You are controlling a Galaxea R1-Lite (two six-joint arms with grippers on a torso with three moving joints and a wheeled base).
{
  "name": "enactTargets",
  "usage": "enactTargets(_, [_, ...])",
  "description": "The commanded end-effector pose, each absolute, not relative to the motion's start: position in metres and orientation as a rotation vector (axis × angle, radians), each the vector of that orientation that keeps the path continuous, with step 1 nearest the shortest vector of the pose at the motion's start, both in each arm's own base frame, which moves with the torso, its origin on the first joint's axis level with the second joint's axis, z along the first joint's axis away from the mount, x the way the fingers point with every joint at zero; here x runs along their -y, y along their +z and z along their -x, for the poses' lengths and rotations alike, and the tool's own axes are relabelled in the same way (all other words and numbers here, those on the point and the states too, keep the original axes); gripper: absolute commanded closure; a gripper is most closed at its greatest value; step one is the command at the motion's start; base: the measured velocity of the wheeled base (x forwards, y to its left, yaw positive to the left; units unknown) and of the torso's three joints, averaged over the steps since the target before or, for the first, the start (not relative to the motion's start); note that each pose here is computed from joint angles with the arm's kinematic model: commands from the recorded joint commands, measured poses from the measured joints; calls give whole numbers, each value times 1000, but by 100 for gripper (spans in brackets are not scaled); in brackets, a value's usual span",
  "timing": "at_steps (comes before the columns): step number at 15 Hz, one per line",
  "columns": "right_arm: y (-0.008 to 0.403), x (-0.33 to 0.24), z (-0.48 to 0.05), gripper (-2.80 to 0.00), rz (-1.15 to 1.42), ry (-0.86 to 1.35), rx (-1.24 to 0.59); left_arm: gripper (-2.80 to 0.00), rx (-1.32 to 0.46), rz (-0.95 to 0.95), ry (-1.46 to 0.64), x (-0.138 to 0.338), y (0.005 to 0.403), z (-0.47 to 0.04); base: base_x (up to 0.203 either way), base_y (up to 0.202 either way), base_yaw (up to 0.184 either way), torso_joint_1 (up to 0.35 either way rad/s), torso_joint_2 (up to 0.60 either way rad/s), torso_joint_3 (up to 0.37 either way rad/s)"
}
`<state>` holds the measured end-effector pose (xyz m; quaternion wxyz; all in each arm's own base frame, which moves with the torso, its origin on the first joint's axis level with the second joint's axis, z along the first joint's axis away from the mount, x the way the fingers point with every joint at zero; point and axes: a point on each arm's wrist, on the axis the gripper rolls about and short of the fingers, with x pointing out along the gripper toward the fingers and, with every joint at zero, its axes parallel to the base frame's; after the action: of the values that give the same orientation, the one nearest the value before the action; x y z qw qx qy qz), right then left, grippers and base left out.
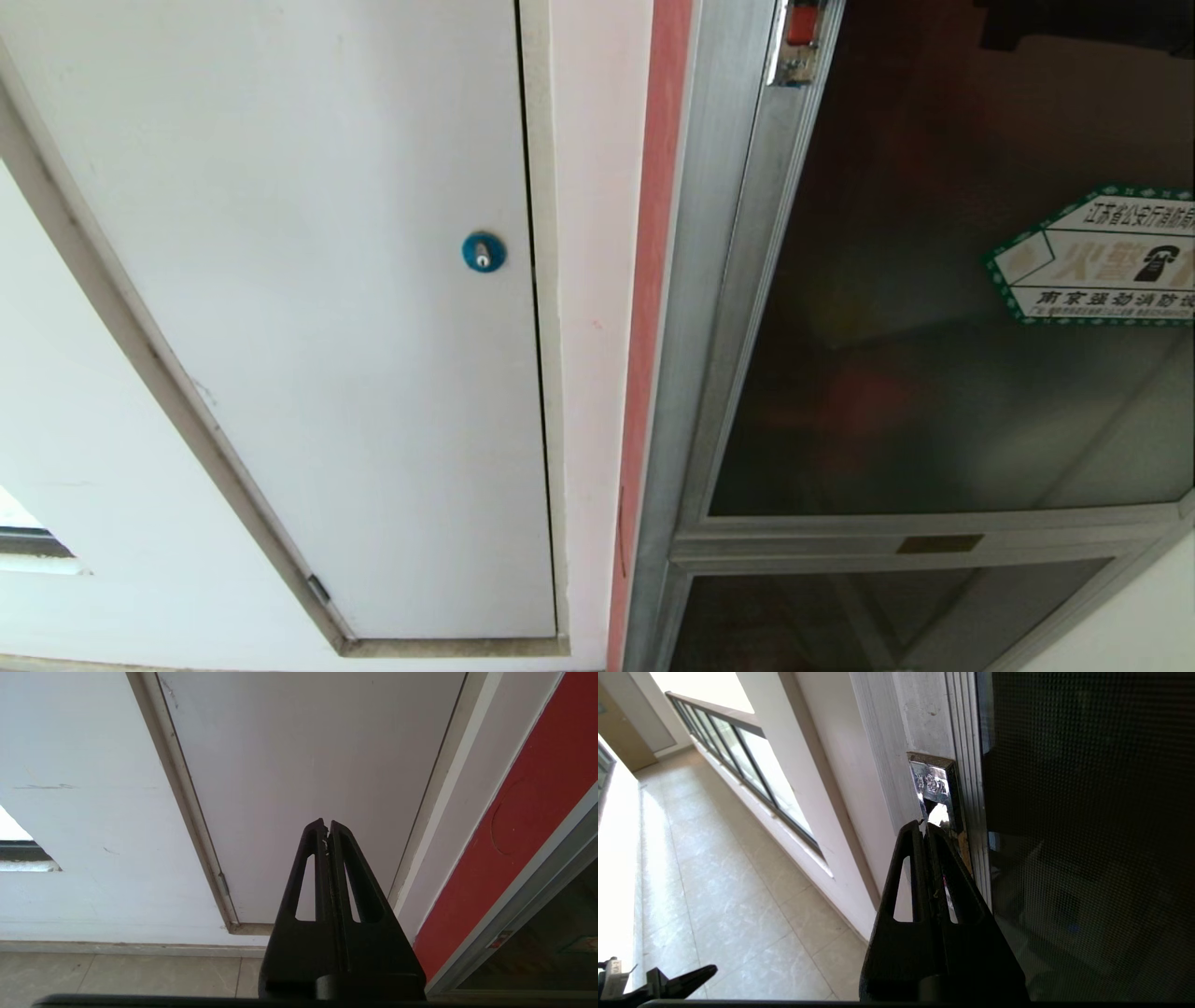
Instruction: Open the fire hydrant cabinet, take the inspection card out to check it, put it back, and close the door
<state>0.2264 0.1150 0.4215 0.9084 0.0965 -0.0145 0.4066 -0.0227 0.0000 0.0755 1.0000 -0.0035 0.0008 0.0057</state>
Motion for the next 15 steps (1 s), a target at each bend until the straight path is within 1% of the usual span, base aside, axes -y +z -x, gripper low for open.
enactTargets(1, [418, -114, -229, 0, -200, 832, 13, 0, -3, 8, 12, 0, 75, 23, 0, 0, 0, 0, 0, 0])
enactTargets(15, [413, -118, -237, 0, -195, 805, 1, 0, -3, 8, 12, 0, 75, 23, 0, 0, 0, 0, 0, 0])
